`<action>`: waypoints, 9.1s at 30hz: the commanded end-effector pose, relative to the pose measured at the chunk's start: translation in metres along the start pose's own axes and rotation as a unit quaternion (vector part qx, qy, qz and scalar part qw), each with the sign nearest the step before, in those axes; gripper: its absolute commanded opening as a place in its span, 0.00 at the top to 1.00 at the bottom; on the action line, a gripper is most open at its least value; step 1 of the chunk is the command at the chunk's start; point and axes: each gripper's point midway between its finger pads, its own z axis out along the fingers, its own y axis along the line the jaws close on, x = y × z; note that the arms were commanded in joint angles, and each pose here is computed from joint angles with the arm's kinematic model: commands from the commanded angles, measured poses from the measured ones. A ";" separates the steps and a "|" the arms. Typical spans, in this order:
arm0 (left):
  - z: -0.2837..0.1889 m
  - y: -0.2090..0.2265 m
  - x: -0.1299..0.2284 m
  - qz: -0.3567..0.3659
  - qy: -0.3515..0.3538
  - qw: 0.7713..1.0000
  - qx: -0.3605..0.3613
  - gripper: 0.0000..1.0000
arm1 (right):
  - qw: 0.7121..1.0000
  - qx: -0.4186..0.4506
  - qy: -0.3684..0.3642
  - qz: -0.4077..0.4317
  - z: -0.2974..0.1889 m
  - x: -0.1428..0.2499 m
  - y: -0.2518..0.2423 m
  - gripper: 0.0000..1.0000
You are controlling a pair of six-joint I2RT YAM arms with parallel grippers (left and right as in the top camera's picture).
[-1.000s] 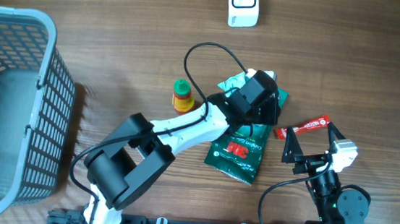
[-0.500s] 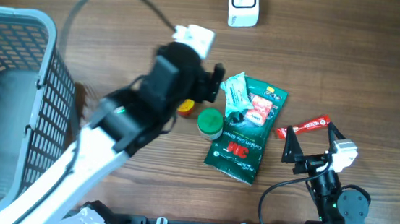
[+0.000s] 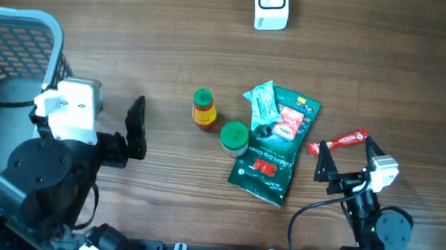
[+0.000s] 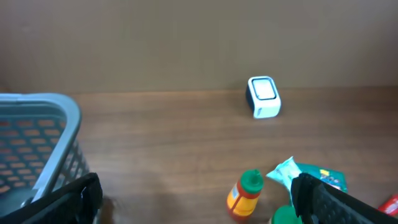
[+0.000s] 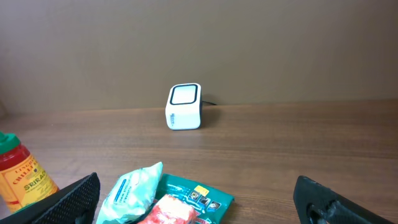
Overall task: Scan the item barcode
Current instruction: 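Retract the left gripper back over the basket, then reach the right gripper to the Nescafe stick and grasp it, then lift the Nescafe stick and hold it in front of the white scanner, then move the Nescafe stick away from the scanner to the right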
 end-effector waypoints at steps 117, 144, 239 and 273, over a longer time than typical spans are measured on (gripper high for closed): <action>-0.108 0.168 0.052 -0.025 0.058 0.891 -0.449 0.00 | 0.779 -0.113 0.473 0.396 0.143 0.057 0.031 0.96; -0.108 0.168 0.052 -0.025 0.058 0.891 -0.449 0.00 | 0.629 -0.485 0.393 0.464 0.095 -0.181 0.165 0.96; -0.108 0.168 0.052 -0.025 0.058 0.891 -0.449 0.00 | 0.619 0.474 0.173 0.603 0.298 0.026 -0.166 0.95; -0.108 0.168 0.052 -0.025 0.058 0.891 -0.449 0.00 | 0.787 -0.061 0.607 0.089 0.161 -0.023 -0.035 0.00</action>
